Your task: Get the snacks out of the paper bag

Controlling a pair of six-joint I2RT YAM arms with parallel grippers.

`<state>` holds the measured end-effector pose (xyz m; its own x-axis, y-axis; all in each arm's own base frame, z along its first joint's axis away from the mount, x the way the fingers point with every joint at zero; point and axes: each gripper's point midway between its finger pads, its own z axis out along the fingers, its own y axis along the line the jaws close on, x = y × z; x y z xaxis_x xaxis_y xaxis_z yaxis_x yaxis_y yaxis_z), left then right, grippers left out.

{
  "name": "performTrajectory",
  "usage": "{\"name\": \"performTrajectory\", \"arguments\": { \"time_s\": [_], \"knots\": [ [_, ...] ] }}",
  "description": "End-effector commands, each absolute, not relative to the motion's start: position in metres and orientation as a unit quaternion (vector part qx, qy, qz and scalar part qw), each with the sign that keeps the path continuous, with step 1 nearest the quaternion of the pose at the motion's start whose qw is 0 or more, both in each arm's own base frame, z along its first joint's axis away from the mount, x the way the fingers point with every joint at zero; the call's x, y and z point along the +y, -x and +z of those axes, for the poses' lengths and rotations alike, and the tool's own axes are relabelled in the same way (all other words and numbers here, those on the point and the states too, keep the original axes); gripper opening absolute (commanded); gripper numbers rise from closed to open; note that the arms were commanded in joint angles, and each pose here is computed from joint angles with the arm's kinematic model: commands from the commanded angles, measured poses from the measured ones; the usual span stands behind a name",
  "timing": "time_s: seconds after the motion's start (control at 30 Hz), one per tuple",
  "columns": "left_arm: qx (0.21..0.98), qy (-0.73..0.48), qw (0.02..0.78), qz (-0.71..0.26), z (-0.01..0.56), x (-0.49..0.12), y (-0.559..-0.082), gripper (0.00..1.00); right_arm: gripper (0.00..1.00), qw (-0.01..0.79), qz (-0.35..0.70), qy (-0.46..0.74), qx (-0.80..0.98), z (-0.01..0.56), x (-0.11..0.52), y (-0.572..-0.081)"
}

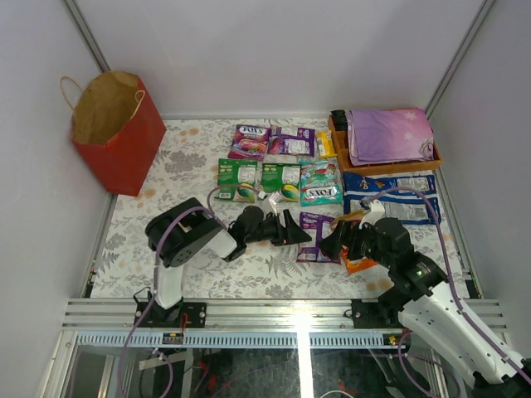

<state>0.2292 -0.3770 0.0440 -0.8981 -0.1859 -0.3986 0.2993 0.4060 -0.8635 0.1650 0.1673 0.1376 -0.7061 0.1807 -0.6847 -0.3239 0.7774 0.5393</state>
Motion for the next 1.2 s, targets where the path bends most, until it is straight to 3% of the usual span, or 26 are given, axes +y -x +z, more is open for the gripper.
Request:
{"name": "performTrajectory", "arguments": {
  "time_s": [0.0,0.1,0.23,0.53,0.9,1.17],
  "knots": [
    [0.804,0.017,0.138,-0.579,0.011,-0.370,-0.196,0.70,0.99,0.383,0.342,0.038,0.857,0.141,0.169,-0.165],
    [0.779,0.037,0.131,-0.612,0.018,-0.370,-0.194,0.61,0.99,0.378,0.349,0.037,0.857,0.139,0.172,-0.163],
    [0.762,0.055,0.129,-0.632,0.023,-0.372,-0.197,0.38,0.99,0.374,0.356,0.036,0.855,0.138,0.174,-0.162],
    [0.799,0.069,0.166,-0.574,0.013,-0.370,-0.217,0.00,0.99,0.375,0.355,0.035,0.855,0.137,0.172,-0.160],
    [0.841,0.063,0.237,-0.483,0.033,-0.333,-0.223,0.00,0.99,0.371,0.352,0.033,0.859,0.132,0.173,-0.161],
    [0.911,0.008,0.212,-0.354,0.024,-0.286,-0.235,0.00,0.99,0.365,0.355,0.039,0.860,0.130,0.175,-0.160]
  ]
}}
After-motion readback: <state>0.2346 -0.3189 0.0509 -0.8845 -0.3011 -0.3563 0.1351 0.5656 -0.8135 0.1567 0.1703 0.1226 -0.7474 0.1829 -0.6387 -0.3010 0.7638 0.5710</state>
